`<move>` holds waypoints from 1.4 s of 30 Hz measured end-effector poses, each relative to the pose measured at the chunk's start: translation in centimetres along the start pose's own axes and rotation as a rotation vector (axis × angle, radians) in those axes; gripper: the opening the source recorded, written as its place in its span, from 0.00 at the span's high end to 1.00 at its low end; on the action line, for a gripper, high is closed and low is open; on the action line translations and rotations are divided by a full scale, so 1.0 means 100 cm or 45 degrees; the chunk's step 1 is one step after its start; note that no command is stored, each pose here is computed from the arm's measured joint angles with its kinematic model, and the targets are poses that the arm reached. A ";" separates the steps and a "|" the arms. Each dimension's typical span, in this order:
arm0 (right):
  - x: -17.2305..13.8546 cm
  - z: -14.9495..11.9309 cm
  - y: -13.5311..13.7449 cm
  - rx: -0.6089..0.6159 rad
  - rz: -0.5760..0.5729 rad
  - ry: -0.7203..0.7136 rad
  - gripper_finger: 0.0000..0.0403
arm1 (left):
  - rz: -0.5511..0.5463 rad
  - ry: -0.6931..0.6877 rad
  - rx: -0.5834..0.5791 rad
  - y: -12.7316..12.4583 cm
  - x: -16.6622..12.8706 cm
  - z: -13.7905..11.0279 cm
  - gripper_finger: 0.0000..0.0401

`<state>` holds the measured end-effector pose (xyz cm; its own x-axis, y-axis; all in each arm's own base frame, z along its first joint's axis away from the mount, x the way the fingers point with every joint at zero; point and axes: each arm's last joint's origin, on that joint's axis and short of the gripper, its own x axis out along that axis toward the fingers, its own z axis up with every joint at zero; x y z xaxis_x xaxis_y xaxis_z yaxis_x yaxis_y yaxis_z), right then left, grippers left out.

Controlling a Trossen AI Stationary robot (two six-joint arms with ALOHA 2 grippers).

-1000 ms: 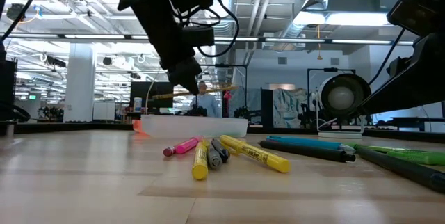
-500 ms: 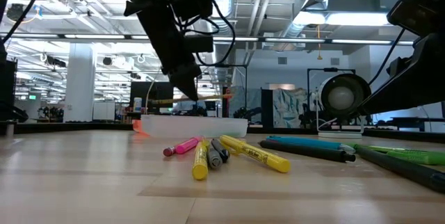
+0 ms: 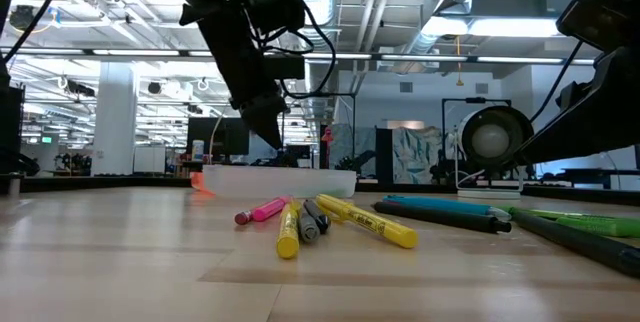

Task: Pick & place school supplies into a supply box
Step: Put the green pen into the supply box

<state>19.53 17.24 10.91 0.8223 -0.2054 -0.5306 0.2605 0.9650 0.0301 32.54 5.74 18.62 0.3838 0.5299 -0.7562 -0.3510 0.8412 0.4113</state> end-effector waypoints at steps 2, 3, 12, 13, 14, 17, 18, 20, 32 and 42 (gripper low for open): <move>0.000 -0.001 -0.001 0.030 -0.007 0.011 0.70 | -0.024 -0.009 0.029 -0.005 -0.003 0.000 0.78; 0.000 -0.002 -0.002 0.052 -0.013 0.030 0.70 | -0.042 -0.016 0.046 -0.009 -0.005 0.000 0.78; 0.009 0.001 -0.009 0.200 -0.034 0.188 0.70 | -0.067 -0.053 0.234 -0.053 -0.031 -0.007 0.79; 0.009 0.004 -0.007 0.202 -0.036 0.191 0.70 | -0.058 -0.055 0.249 -0.057 -0.034 -0.008 0.79; 0.010 0.007 -0.006 0.197 -0.046 0.202 0.70 | -0.050 -0.055 0.260 -0.060 -0.037 -0.009 0.79; 0.012 0.014 -0.006 0.196 -0.098 0.273 0.70 | -0.017 -0.050 0.272 -0.067 -0.042 -0.013 0.79; 0.012 0.016 -0.006 0.210 -0.113 0.293 0.70 | -0.009 -0.046 0.271 -0.069 -0.044 -0.015 0.79; 0.013 0.020 -0.007 0.228 -0.147 0.334 0.70 | -0.010 -0.043 0.267 -0.073 -0.047 -0.017 0.79; 0.016 0.029 -0.008 0.346 -0.154 0.463 0.70 | 0.108 -0.023 0.308 -0.093 -0.067 -0.035 0.79; 0.016 0.028 -0.007 0.377 -0.135 0.492 0.70 | 0.150 -0.008 0.284 -0.099 -0.075 -0.043 0.79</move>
<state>22.11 15.78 12.39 0.5502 -0.1706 -0.8174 0.5113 0.8427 0.1683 29.42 -6.99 18.02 0.3572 0.6258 -0.6934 -0.1966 0.7761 0.5992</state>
